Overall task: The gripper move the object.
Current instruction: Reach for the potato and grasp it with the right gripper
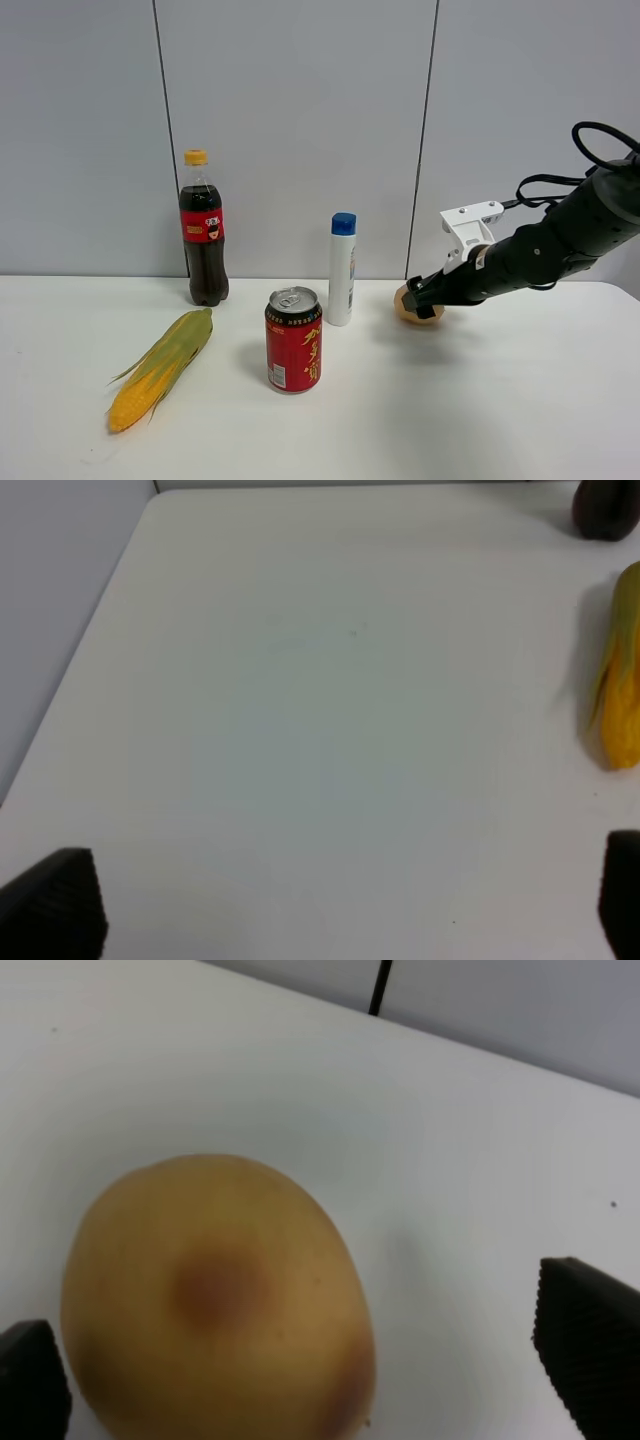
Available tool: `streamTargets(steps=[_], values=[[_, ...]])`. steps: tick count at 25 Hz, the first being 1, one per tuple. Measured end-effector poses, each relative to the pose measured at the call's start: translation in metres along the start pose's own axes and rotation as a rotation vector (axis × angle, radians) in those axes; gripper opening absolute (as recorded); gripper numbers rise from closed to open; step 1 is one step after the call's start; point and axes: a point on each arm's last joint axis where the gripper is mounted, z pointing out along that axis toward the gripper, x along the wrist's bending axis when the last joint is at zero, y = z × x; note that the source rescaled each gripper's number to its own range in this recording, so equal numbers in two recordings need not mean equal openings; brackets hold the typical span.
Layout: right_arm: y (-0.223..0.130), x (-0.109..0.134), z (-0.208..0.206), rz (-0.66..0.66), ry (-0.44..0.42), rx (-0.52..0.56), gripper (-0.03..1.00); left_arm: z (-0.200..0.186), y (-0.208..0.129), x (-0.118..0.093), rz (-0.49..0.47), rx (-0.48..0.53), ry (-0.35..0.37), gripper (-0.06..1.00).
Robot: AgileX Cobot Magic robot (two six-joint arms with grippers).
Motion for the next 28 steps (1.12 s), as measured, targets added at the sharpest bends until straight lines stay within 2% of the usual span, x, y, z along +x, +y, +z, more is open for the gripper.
streamTargets(steps=[13,20,24,28], values=[[0.002,0.001,0.008,0.003,0.006,-0.071,0.9,0.0,0.0,0.0,0.0,0.0,0.0,1.0],[0.006,0.01,0.02,0.012,0.021,-0.059,0.89,0.0,0.0,0.0,0.0,0.0,0.0,1.0],[0.003,0.012,0.02,0.01,0.022,-0.018,0.82,0.0,0.0,0.0,0.0,0.0,0.0,1.0],[-0.003,0.012,0.02,0.013,0.019,0.05,0.65,0.0,0.0,0.0,0.0,0.0,0.0,1.0]])
